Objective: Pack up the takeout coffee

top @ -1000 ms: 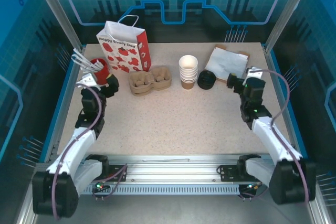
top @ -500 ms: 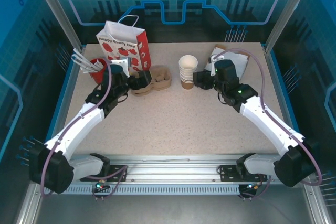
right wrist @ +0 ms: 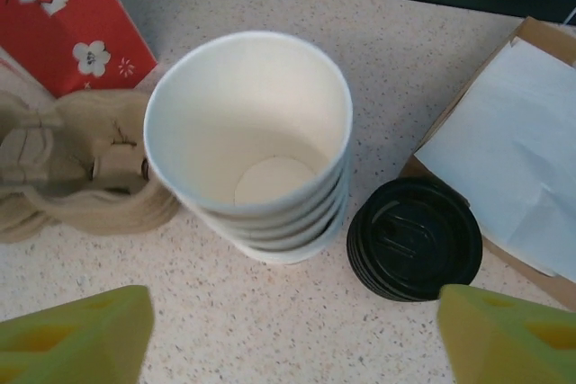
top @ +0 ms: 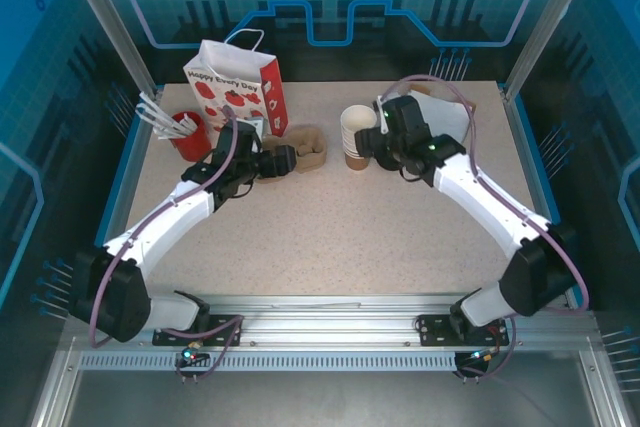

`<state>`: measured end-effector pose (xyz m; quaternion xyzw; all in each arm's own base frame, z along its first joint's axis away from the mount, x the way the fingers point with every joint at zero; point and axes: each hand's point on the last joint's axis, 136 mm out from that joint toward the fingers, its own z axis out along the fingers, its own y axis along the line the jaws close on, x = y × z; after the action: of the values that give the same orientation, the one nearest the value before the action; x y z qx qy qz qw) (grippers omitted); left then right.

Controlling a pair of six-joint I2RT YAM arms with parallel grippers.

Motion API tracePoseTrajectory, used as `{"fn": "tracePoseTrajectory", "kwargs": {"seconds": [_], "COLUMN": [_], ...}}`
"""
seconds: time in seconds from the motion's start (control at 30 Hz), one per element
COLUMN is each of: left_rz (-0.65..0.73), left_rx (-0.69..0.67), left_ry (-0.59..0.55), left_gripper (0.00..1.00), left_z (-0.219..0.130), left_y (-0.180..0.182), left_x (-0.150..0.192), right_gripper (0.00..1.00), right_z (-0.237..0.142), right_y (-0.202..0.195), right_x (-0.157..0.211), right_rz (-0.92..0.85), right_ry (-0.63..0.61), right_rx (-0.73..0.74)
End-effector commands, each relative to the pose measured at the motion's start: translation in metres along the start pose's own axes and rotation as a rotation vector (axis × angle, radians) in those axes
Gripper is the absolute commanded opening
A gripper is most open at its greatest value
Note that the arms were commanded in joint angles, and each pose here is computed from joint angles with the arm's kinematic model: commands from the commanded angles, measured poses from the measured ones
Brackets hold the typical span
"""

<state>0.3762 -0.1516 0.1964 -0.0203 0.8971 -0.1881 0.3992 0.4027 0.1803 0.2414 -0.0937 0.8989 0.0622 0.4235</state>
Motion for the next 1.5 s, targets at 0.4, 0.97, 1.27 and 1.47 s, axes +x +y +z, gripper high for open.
{"fn": "tracePoseTrajectory", "kwargs": {"seconds": [0.4, 0.97, 1.27, 1.47], "left_rz": [0.042, 0.051, 0.049, 0.049], "left_rx": [0.117, 0.109, 0.11, 0.111], "left_ry": [-0.056, -0.047, -0.046, -0.043], "left_gripper": [0.89, 0.89, 0.89, 0.89], "left_z": [-0.009, -0.009, -0.009, -0.009], "left_y": [-0.041, -0.039, -0.039, -0.039], "left_x": [-0.026, -0.022, -0.021, -0.019], "right_gripper": [0.39, 0.17, 0.11, 0.08], "right_z": [0.058, 0.077, 0.075, 0.068], "right_y": [-0.025, -0.025, -0.025, -0.025], "right_x": [-0.026, -0.028, -0.031, -0.038], "right_rz": [0.034, 0.011, 0.015, 0.028], "right_ry": [0.133, 0.166, 0.156, 0.136], "right_rx": [0.125, 0.133, 0.134, 0.132]}}
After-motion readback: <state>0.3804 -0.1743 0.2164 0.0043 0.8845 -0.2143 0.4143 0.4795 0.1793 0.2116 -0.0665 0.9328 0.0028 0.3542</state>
